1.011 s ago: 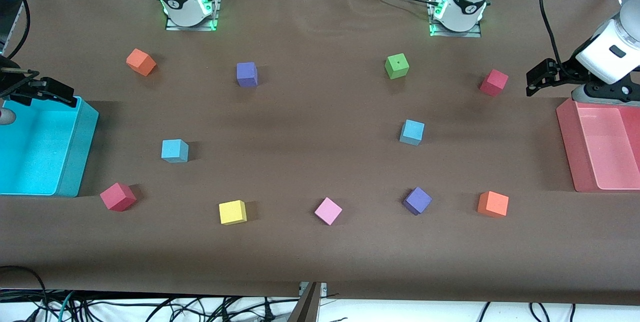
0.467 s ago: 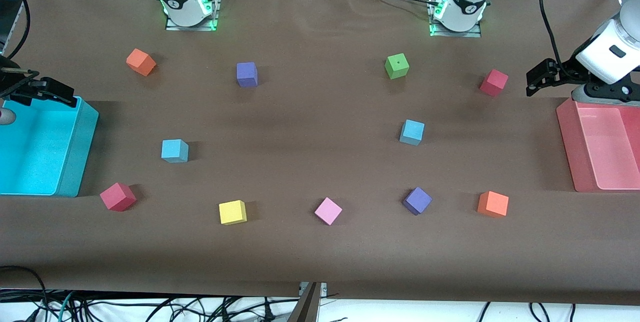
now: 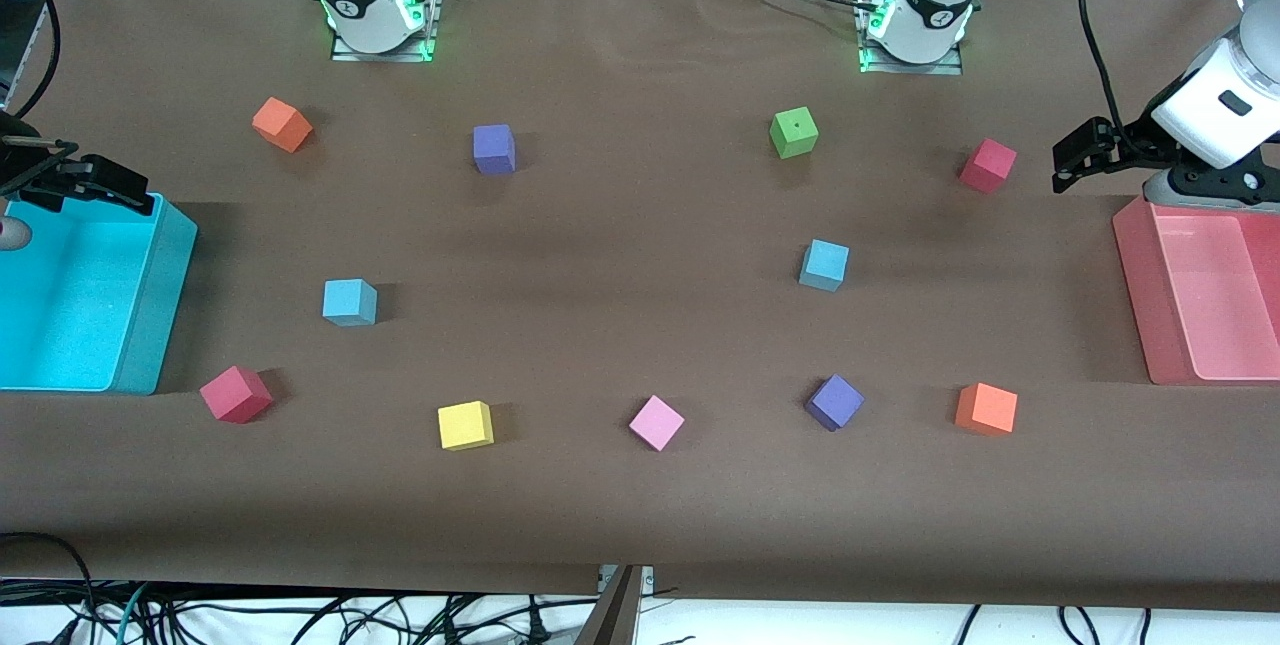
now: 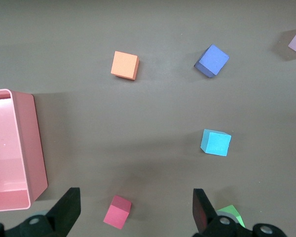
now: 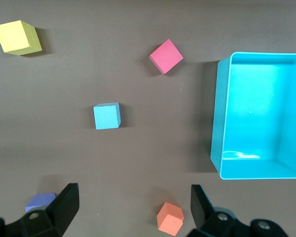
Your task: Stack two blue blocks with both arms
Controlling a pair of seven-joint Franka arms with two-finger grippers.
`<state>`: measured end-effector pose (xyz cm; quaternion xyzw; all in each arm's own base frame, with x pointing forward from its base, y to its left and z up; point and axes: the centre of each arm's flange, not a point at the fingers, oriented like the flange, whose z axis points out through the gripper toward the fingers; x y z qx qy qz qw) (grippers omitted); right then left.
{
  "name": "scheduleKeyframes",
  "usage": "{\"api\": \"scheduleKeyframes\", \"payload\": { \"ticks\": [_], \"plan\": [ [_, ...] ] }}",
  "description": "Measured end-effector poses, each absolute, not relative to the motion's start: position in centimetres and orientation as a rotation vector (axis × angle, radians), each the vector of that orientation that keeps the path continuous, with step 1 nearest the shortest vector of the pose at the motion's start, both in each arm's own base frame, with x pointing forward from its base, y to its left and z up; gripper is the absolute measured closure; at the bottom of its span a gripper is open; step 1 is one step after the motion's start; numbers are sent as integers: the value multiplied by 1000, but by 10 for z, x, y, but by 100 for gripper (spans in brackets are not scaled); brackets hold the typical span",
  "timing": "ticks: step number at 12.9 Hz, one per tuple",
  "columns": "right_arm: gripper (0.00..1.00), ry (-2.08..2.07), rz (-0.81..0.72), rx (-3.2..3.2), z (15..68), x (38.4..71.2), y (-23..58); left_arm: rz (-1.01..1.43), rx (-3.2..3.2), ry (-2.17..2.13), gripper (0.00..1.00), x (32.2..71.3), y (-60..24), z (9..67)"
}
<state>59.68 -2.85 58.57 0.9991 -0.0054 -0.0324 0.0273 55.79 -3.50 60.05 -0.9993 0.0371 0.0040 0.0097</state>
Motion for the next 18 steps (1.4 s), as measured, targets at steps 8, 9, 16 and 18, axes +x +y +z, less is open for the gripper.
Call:
{"api": "scheduleKeyframes", "payload": {
  "ticks": [8, 9, 16, 18],
  "plan": [
    [0, -13, -129, 3085, 573, 602, -27, 12, -3120, 114, 0, 558, -35, 600],
    [0, -12, -135, 3090, 569, 604, -26, 12, -3120, 114, 0, 558, -35, 600],
    [0, -13, -156, 3110, 559, 608, -23, 12, -3120, 114, 0, 558, -34, 600],
    [0, -13, -168, 3109, 554, 610, -23, 12, -3120, 114, 0, 558, -34, 600]
  ]
}}
